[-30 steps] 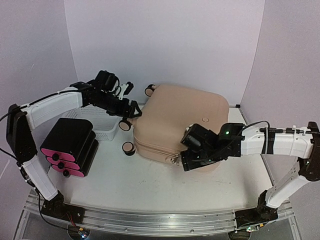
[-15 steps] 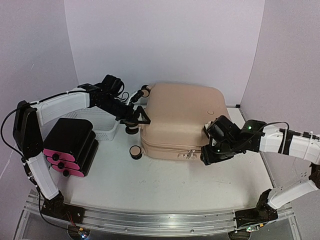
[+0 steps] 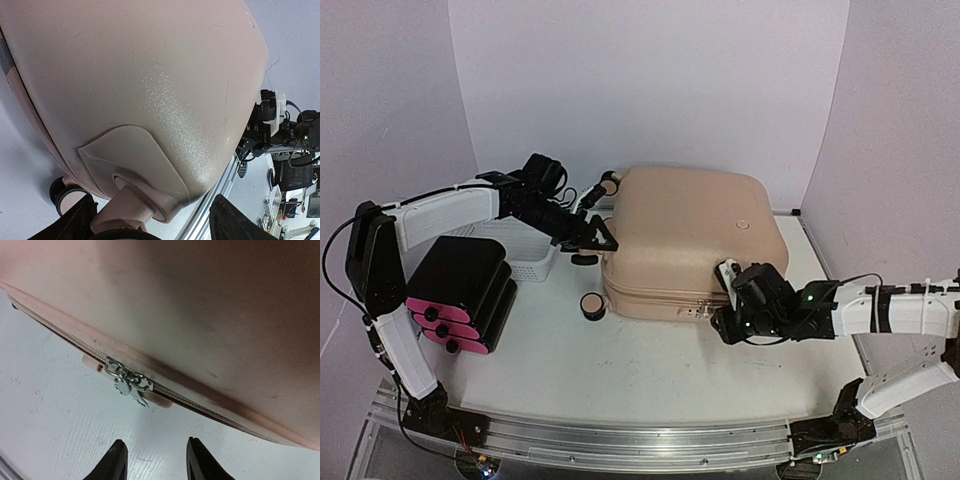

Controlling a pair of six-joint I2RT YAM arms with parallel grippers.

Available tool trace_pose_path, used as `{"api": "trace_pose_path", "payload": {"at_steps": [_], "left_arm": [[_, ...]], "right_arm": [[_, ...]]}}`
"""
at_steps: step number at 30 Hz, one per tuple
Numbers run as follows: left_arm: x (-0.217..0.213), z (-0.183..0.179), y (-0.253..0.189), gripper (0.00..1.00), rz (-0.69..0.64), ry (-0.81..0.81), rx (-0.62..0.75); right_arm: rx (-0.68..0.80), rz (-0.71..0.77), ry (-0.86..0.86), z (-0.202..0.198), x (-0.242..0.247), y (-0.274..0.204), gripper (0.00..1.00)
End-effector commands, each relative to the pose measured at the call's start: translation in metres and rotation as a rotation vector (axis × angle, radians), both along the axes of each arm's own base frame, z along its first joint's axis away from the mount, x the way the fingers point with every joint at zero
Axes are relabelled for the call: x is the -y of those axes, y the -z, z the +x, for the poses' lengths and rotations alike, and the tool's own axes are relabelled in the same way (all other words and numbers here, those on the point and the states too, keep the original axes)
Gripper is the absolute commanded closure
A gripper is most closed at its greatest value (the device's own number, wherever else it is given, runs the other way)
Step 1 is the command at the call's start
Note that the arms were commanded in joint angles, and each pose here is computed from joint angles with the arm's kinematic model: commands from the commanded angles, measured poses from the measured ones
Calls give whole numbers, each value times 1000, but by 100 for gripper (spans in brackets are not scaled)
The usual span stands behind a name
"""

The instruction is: Open, take out, and arrange the luggage

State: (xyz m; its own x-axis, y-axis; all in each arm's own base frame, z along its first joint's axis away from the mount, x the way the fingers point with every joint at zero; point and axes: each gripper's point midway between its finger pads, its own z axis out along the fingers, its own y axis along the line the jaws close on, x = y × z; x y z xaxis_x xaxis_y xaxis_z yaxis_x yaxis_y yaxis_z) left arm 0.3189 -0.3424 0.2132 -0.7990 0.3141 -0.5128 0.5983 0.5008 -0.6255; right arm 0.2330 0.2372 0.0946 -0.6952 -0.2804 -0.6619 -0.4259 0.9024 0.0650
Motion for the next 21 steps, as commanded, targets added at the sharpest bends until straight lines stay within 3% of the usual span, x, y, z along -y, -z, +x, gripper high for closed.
{"api": "trace_pose_path", "payload": {"at_steps": [1,6,12,21], "left_arm": [[10,-31,-11,23,-60,87,-47],[7,-31,0,25,-37,78,-62],[7,-28,5,26,-22,70,-55],[6,-26,5,28,-12,62,-37]], "right_arm": [[254,32,-5,20,-14,-34,63],[341,19,39,29,-14,-35,80],[447,43,58,37,-20,-37,84],[479,-8,92,43,-16,-20,86]]}}
